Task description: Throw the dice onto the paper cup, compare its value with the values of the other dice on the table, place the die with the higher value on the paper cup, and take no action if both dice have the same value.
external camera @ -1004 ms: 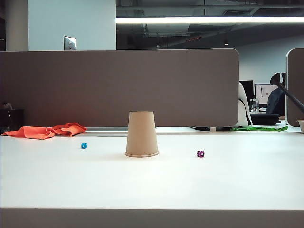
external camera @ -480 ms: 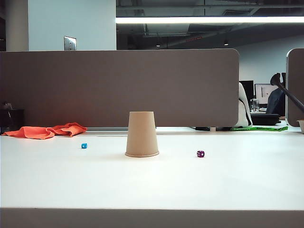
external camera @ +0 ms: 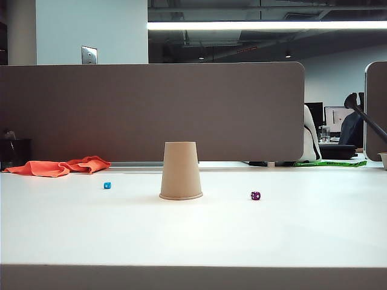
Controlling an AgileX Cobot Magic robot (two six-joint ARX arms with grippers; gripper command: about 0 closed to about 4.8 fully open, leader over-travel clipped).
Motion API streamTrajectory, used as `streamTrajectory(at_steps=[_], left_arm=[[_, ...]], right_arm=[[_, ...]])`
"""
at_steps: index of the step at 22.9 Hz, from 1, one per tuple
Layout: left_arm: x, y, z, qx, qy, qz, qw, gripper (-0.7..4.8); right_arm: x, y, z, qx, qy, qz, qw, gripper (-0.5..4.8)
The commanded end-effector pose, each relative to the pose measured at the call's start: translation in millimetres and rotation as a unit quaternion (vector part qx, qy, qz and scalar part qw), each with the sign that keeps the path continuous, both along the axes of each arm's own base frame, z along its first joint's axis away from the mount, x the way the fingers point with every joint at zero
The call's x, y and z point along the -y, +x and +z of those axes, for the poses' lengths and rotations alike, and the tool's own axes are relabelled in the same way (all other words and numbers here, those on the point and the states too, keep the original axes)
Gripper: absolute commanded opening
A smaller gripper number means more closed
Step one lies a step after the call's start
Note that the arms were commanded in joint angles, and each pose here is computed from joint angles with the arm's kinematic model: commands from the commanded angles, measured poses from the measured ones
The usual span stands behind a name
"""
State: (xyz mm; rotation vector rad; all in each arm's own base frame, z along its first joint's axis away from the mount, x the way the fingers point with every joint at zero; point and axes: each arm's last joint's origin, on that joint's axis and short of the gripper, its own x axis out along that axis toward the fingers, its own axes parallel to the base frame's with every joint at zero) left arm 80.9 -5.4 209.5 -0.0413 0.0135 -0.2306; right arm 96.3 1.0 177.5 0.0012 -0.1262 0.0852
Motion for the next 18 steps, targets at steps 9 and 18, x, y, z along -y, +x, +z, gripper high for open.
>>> streamTrajectory(at_steps=[9, 18], left_arm=[[-2, 15, -38, 0.017, 0.025, 0.079, 0.996, -0.06], [-5, 16, -51, -0.025, 0.052, 0.126, 0.990, -0.06]], right_arm=[[0, 0, 2, 0.009, 0.012, 0.004, 1.000, -0.01], [0, 0, -3, -0.014, 0.012, 0.003, 1.000, -0.01]])
